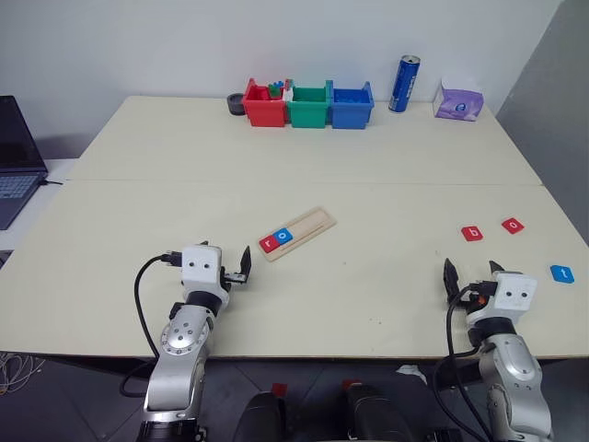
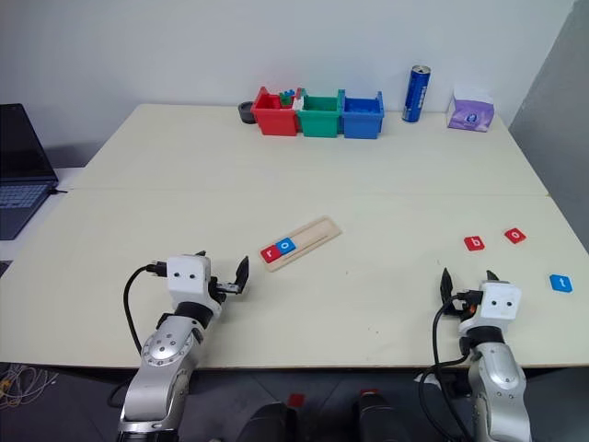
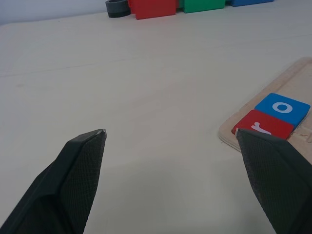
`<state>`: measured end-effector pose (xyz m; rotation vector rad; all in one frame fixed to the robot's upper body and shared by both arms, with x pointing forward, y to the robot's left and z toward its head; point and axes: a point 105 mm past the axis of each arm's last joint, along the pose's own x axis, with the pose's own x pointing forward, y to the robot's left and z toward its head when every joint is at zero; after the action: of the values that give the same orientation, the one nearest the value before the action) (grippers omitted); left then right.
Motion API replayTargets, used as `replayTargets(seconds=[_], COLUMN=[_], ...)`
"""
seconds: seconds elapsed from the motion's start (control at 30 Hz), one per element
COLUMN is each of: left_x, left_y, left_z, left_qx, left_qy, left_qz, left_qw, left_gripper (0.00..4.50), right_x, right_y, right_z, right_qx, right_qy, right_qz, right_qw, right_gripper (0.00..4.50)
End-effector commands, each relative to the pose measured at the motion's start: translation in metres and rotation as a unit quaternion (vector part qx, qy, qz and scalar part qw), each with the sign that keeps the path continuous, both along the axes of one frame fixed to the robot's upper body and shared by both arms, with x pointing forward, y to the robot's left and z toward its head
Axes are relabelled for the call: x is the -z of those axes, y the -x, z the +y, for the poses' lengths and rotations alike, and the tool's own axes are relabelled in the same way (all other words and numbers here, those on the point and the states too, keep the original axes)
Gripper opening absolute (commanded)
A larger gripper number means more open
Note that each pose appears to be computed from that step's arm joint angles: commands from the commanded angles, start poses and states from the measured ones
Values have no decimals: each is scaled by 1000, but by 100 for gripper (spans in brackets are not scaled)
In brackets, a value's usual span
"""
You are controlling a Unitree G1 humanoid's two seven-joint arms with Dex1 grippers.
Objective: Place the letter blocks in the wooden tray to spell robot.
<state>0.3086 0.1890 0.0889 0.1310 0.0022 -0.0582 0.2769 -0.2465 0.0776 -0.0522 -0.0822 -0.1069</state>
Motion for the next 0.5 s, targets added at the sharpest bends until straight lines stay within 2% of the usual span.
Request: replayTargets(seconds=[0.03, 0.3, 0.5], left_x=[-20, -17, -23], left_y=[0, 0, 0], left_z=[-5, -1, 19], left_qx=[13, 2, -13], left_qy=[-8, -24, -21], left_qz=[-41, -34, -51], left_qw=[999, 999, 998], left_gripper=[450, 450, 450], right_x=[-7, -5, -6], right_y=[1, 2, 1], right_z=[-4, 0, 3], right_qx=[4, -5, -15], right_qy=[6, 6, 7], right_qz=[-13, -9, -8], right_qw=[1000, 1000, 1000], right_gripper=[448, 448, 448])
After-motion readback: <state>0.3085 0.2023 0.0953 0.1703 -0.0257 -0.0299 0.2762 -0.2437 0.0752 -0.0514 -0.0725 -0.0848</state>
